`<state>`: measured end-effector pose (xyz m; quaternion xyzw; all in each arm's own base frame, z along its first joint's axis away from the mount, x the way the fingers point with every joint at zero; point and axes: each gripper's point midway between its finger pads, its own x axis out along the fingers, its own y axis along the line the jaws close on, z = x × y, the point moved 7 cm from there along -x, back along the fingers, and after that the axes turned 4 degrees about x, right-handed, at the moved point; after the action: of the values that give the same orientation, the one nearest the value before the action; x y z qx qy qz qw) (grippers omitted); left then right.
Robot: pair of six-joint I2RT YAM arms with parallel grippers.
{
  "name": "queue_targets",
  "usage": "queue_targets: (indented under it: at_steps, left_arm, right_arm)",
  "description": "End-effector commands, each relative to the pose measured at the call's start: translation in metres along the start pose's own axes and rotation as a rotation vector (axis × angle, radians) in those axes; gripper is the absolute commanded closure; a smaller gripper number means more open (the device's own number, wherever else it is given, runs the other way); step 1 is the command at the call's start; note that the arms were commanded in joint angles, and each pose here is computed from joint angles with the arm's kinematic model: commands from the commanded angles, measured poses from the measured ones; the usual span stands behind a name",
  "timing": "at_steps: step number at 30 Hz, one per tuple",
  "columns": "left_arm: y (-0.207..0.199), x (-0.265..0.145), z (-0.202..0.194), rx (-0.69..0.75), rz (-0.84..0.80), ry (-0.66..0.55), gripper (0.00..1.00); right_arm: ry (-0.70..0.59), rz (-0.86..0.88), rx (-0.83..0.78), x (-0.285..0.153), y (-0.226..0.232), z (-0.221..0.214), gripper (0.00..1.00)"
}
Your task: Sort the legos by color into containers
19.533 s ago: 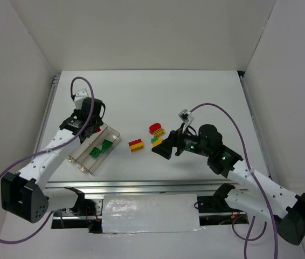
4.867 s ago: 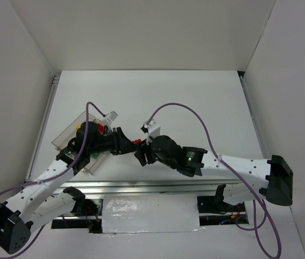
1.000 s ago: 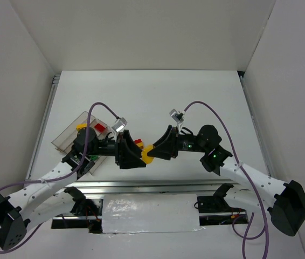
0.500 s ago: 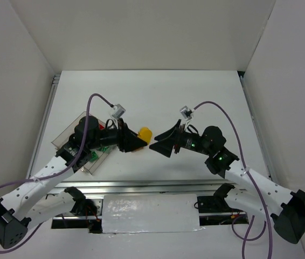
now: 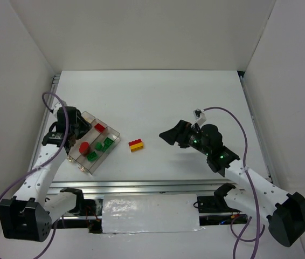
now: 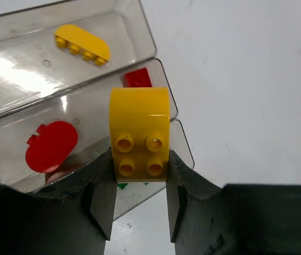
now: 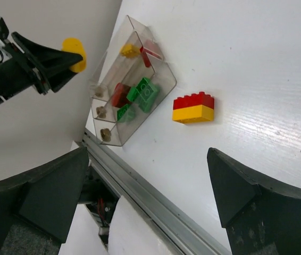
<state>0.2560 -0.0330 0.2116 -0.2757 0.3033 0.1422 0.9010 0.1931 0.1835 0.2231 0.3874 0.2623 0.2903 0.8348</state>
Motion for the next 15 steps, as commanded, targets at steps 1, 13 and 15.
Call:
queue_targets:
  at_steps: [1,13,15]
  left_arm:
    - [0.012,0.009,0.028,-0.176,0.137,-0.124,1.00]
    - [0.041,0.082,0.029,-0.259,0.239,-0.006,0.74]
    - [0.042,0.084,0.028,-0.258,0.231,-0.002,0.67]
  right_arm:
    - [0.011,0.009,0.013,0.003,-0.001,-0.001,0.00]
    - [0.057,-0.007,0.000,0.009,-0.010,-0.008,0.00]
    - [0.065,-0.005,-0.001,0.010,-0.010,-0.008,0.00]
